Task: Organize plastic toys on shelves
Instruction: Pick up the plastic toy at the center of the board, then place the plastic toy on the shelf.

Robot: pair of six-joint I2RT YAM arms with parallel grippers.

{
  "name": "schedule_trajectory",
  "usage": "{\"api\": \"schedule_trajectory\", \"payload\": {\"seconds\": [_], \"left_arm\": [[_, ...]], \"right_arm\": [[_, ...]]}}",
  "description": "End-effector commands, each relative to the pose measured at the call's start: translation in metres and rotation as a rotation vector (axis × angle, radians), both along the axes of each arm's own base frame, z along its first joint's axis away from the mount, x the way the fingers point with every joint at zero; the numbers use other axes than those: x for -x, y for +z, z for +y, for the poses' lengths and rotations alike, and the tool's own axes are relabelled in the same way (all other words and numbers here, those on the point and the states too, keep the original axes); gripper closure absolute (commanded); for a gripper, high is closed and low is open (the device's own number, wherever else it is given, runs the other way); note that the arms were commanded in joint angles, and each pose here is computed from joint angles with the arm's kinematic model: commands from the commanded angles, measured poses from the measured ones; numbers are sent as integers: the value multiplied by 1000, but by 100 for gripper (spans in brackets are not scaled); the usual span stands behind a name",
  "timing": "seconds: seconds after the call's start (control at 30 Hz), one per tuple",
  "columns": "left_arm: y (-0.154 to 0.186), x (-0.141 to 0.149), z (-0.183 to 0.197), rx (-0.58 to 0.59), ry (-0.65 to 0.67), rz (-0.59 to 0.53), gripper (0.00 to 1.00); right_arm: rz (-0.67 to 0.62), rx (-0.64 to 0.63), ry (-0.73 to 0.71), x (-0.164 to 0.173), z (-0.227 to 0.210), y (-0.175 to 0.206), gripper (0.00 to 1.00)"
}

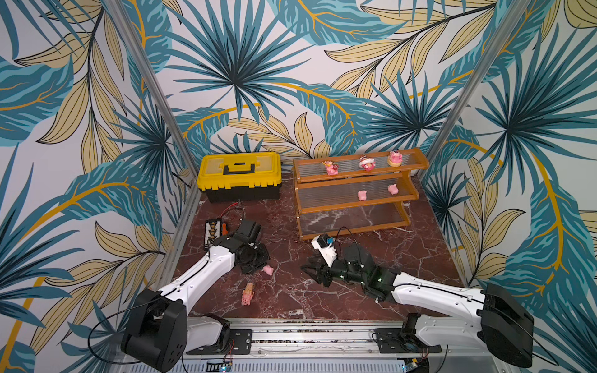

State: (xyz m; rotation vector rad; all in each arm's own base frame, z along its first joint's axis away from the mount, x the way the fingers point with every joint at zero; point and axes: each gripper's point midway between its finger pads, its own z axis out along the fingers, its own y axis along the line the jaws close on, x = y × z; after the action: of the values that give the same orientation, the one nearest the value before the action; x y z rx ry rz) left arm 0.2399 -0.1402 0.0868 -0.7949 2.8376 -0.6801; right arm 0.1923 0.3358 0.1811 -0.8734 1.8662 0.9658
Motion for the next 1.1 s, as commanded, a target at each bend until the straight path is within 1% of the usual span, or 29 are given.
{"api": "schedule_trajectory", "payload": {"seconds": [0.0,0.07,0.13,0.23,0.33,0.5,0.7,0.77,1.07], "left_arm": [[26,4,-36,259,193,189,100],[32,10,-42,305,231,240,100],[40,11,-46,343,263,249,100],[49,11,-53,376,261,257,100],[53,11,-59,385,248,258,100],[58,14,-64,402,239,254,100],[60,16,-64,406,237,251,100],[61,16,-65,408,237,252,100],[63,14,-67,431,243,251,100]], "right_arm": [[-293,80,129,16,10,23,48],[-406,168,188,22,15,28,46],[-507,267,259,27,18,27,45],[-582,355,330,27,23,23,45],[-617,417,406,28,31,15,47],[-664,538,380,9,34,-4,56],[-688,603,346,-7,38,-15,59],[-686,604,335,-9,40,-15,59],[-690,624,307,-15,41,-20,74]]}}
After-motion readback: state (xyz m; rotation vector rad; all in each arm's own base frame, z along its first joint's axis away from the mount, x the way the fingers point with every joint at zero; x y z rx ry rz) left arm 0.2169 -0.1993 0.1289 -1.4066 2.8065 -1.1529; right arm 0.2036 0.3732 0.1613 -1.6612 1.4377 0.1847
